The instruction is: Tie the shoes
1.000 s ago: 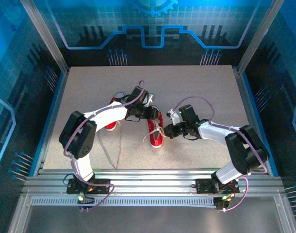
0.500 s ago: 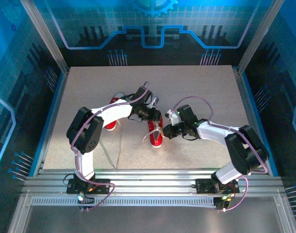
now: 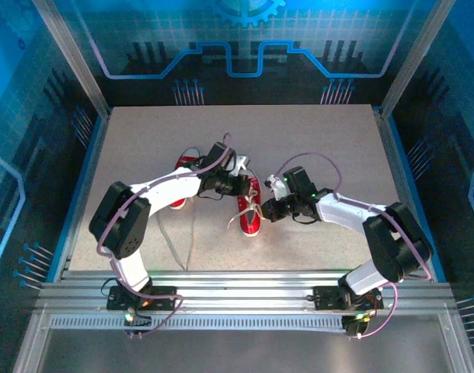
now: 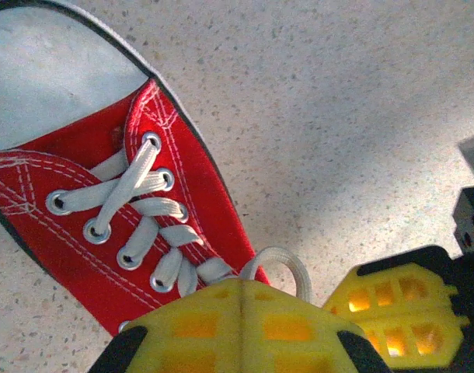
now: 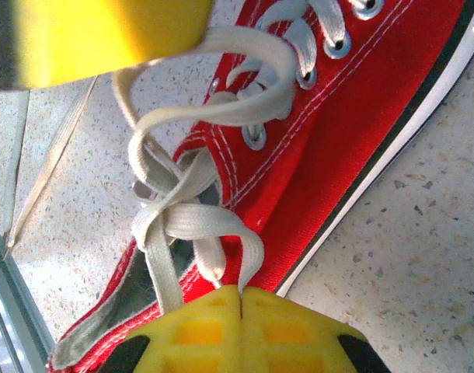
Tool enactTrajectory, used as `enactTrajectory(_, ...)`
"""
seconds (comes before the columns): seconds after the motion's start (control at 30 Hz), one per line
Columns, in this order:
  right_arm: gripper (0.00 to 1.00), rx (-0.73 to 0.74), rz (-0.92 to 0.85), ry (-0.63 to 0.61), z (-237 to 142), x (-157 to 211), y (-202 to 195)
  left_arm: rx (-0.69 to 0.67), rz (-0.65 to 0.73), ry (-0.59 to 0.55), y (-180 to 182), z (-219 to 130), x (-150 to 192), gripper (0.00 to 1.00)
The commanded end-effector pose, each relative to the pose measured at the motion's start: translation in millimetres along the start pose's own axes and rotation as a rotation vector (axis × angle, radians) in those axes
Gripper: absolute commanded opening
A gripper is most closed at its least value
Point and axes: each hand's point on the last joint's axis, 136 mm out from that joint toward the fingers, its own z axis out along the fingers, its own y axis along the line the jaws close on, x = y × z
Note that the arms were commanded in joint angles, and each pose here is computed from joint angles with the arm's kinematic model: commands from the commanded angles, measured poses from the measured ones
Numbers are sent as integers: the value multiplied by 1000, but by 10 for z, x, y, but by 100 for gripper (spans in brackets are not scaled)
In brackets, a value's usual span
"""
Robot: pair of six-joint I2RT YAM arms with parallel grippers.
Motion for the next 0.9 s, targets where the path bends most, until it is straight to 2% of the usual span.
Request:
enactTrajectory(0.0,0,0,-21,-11,-92,-124,111,16,4,-94,-45,-103,-61,0)
enactTrajectory(0.27,0,-33,-9,-6,-153,-219,227,12,-47,-218,67,-180,93,0)
enactTrajectory(0.43,0,-42,-4,18,-168,-296,283,-15,-19,-240,118,-240,163,32)
enactTrajectory(0.5,0,-41,2,37,-169,-314,295,-31,18,-259,136,-313,185,37)
enactTrajectory(0.73,0,-35,14,115,-164,-364,352,-31,248,-336,63,-533,287,42)
enactTrajectory(0.87,0,-32,8,152,-90,-379,355,-39,511,-382,-134,-505,331,48)
